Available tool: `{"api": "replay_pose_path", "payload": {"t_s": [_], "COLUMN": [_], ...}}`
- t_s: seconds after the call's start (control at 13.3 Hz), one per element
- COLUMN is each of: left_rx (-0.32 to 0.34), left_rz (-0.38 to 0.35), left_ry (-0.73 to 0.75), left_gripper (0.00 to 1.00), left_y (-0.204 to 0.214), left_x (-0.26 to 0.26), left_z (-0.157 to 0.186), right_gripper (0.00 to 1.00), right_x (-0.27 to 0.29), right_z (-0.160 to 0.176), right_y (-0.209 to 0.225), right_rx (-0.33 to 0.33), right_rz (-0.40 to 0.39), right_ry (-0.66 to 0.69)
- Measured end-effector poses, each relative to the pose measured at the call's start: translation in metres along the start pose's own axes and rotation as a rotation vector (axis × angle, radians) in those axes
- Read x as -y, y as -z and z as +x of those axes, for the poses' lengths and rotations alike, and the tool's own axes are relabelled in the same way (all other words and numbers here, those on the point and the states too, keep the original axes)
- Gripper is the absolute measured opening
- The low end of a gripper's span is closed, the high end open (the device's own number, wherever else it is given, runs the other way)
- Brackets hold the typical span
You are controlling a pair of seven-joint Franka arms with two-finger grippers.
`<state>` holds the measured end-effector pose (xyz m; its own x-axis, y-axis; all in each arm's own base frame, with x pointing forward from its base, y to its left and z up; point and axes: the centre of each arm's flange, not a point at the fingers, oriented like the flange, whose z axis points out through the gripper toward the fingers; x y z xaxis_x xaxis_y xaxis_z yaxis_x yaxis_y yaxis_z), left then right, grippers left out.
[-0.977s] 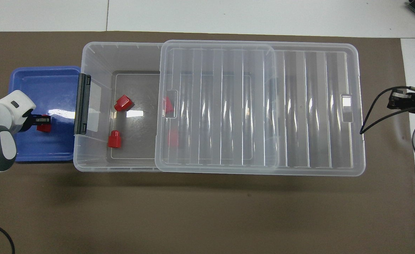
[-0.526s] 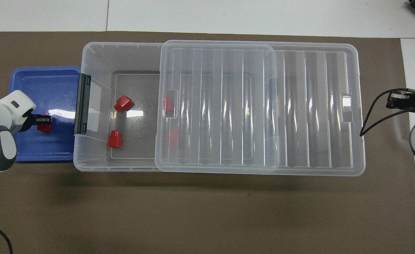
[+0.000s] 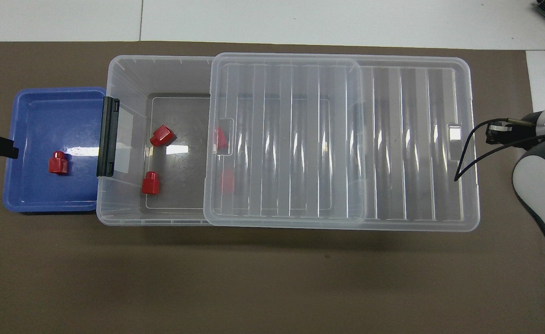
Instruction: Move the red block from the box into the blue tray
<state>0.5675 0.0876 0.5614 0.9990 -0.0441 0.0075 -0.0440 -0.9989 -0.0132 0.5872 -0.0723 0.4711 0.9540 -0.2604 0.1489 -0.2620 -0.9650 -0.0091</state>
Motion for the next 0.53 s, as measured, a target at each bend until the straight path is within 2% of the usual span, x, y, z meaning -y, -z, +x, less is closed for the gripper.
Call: {"api": "replay_pose_path", "payload": {"t_s": [0.15,0.3,0.53], "left_rx": [-0.023,-0.006,0.001], "left_rz": [0.008,0.008,0.013], "left_ry": [0.016,0.025,-0.050], "left_gripper": [1.00,1.00,1.00], "left_y": [0.044,0.073,0.074], "left_x": [-0.021,-0.056,-0.137], "left_z": [-0.021,-0.045,-0.055], "right_gripper": [0.01,0.01,0.01], "right_x": [0.017,0.026,0.027], "right_z": [-0.003,-0.005,-0.006], "right_y": [-0.001,-0.002,-0.002], "right_rx": [0.003,0.005,0.006], "right_rz": [0.004,0.006,0.007], "right_ry": [0.028,0.045,0.046]}}
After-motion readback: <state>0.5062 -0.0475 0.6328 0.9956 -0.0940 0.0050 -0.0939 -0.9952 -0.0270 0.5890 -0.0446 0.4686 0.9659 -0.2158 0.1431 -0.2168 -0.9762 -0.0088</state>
